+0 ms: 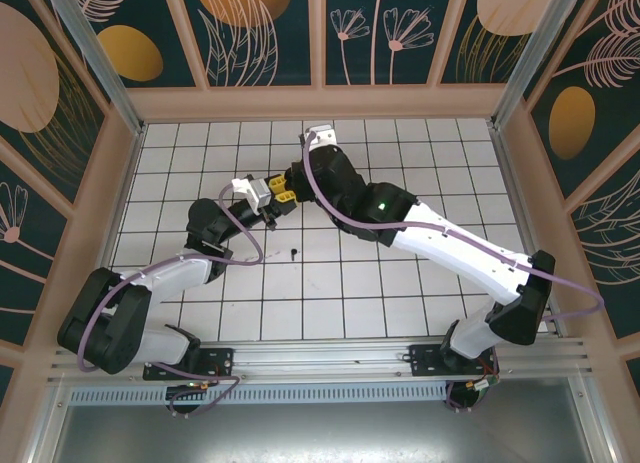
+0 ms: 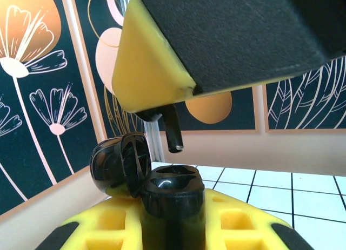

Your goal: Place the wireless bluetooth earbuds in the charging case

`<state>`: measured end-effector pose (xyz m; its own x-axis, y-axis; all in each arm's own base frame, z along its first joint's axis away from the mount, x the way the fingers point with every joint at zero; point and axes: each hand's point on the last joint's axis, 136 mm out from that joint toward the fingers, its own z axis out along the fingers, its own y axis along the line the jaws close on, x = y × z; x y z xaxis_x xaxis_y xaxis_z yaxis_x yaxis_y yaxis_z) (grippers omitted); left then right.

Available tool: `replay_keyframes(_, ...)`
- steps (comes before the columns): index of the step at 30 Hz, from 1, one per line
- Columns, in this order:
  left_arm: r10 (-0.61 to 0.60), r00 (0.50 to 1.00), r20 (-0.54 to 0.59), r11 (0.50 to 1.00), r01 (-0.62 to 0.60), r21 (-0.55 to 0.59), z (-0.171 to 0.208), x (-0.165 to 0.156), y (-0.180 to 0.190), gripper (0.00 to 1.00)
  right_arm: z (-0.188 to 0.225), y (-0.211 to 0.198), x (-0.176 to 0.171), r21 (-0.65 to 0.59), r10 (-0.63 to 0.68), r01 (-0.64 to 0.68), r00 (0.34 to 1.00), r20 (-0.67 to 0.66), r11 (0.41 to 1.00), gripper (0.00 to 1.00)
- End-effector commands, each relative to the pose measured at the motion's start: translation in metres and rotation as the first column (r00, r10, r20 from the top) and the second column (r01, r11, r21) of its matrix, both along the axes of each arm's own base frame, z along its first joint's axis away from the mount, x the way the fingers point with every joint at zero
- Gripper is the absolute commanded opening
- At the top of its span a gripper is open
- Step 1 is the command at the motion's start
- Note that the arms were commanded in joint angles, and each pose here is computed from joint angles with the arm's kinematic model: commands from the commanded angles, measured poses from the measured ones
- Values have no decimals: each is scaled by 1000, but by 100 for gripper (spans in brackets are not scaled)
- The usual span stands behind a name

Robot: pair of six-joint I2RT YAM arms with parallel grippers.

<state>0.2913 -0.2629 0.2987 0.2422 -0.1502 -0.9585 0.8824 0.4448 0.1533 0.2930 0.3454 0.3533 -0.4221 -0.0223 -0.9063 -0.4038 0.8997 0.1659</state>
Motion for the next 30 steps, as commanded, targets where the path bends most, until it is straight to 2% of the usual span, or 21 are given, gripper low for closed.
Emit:
replay_keyframes(1,-34,998,51,999,35,-29,18,-5,-3,0,16,-10,-4,33,-22,20,999,40,999,17)
replay_keyframes(23,-56,998,35,998,58,-31,18,-5,-7,0,17,-3,-6,49,-5,4,999,39,999,17)
replay_keyframes(30,-58,998,36,998,59,-35,21,-5,-7,0,6,1,-7,34,6,-7,1000,18,999,17)
